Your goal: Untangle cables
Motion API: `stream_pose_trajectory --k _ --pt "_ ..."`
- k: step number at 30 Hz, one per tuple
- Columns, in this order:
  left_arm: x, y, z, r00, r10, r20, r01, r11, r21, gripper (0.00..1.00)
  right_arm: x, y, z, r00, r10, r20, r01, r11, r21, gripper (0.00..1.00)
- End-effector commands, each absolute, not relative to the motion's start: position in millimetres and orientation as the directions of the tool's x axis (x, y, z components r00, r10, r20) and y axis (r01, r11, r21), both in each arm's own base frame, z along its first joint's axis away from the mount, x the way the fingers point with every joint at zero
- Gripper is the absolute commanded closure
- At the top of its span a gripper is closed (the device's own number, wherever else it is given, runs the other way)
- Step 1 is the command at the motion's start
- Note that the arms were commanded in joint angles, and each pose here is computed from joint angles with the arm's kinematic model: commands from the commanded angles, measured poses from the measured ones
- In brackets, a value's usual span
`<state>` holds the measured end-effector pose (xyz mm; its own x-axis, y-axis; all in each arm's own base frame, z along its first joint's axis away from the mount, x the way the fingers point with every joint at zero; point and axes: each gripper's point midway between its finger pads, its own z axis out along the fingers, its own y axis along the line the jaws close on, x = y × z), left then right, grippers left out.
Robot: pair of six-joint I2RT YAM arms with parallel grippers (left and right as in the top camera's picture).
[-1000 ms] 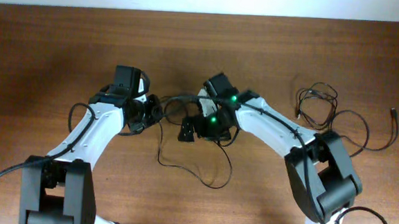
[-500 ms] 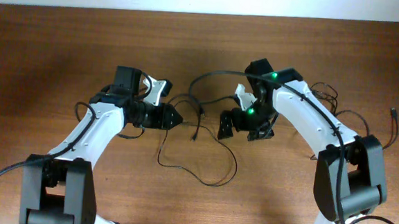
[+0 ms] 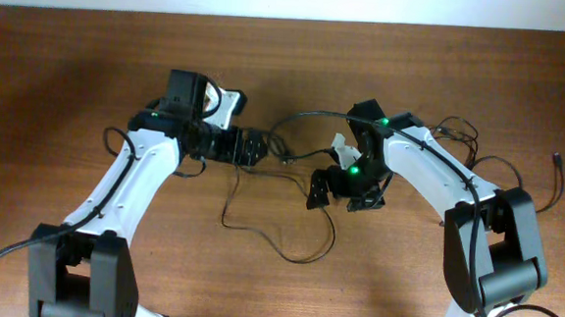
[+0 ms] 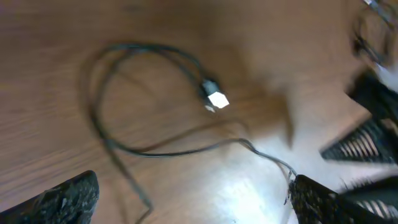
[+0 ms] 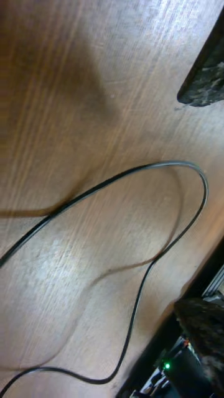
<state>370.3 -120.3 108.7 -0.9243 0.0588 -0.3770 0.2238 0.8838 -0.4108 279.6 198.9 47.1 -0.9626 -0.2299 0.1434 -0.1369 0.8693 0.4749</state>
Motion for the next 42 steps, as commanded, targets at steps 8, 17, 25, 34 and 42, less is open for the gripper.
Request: stream_pose_trajectory --k 8,17,25,34,42 --pt "390.4 -27.5 109.1 -0.861 -0.44 -0.255 -0.299 0.843 -0.447 0.01 301.0 237.9 64.5 -0.935 -0.35 -0.061 -0.326 0.777 0.538 0.0" --pt "376.3 49.5 90.7 -0.763 -0.592 -0.259 -0.512 0.798 -0.317 0.01 349.5 322.2 107.9 -0.797 -0.424 -0.43 -0.551 0.802 0.232 0.01" --pt "371.1 52.1 87.6 -0.754 -0.61 -0.244 -0.542 0.787 -0.294 0.04 404.4 351.8 102.3 -0.676 -0.377 -0.633 -0.545 0.834 0.087 0.27" --pt "371.3 52.1 87.6 -0.753 -0.611 -0.244 -0.542 0.787 -0.295 0.01 425.9 323.6 61.3 -0.662 -0.471 -0.582 -0.554 0.831 -0.042 0.51" --pt "371.4 51.5 87.8 -0.752 -0.613 -0.242 -0.543 0.785 -0.298 0.0 408.0 323.5 15.5 -0.715 -0.509 -0.479 -0.586 0.81 0.015 0.36"
